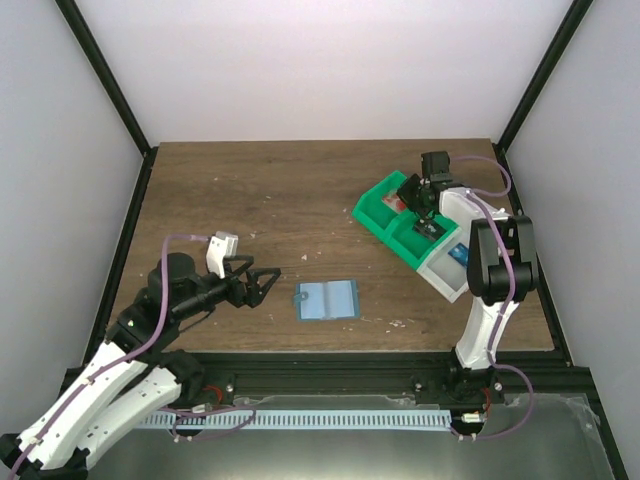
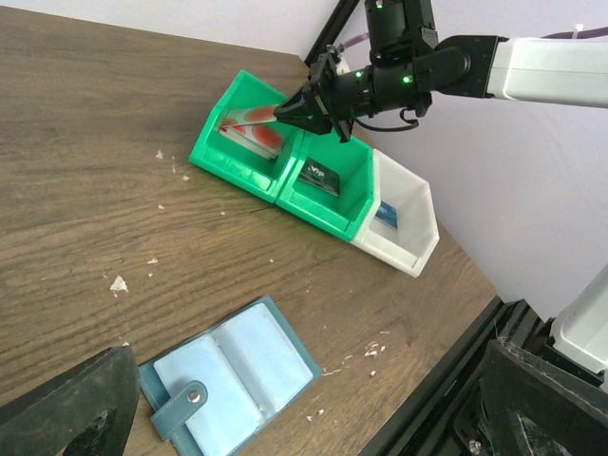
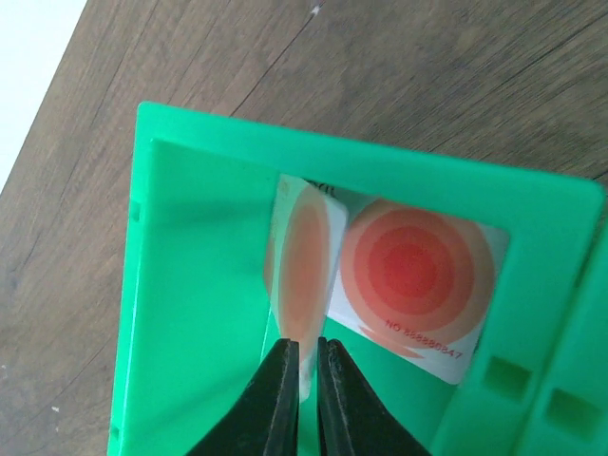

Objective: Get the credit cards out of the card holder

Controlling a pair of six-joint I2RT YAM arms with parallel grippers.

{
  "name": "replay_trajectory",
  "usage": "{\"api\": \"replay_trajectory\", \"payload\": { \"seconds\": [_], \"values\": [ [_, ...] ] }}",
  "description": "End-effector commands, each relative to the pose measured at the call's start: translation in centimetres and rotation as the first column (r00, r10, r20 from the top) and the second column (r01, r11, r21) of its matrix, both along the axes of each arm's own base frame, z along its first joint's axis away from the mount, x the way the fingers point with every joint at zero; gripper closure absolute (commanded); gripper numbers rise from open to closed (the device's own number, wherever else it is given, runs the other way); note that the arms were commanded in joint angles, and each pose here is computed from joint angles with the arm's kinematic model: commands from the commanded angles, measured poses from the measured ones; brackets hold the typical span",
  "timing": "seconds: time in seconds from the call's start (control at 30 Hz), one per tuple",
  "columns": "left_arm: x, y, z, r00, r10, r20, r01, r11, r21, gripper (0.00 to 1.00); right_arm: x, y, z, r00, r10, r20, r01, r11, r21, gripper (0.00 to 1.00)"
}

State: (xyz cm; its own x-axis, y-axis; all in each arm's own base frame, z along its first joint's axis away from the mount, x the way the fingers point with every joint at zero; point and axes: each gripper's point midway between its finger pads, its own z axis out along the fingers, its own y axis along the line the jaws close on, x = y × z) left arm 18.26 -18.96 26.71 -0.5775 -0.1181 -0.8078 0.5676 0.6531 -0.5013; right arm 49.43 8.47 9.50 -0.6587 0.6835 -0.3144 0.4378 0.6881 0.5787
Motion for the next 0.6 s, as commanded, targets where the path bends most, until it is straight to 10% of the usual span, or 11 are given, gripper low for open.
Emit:
{"api": "replay_trajectory", "payload": {
  "seconds": [0.0,0.57],
  "values": [
    [0.0,0.0,0.1,1.000,-0.002,0.007,0.002,1.000,0.005,0.00,0.8,-1.3,1.2,0.999,-0.039,0.019,0.039,0.999,-0.032,0.92],
    [0.1,0.0,-0.1,1.000,-0.002,0.003,0.002,1.000,0.009,0.00,0.8,-2.2,3.6,0.996,-0.073,0.061,0.077,0.995,-0.066,0.92]
  ]
}}
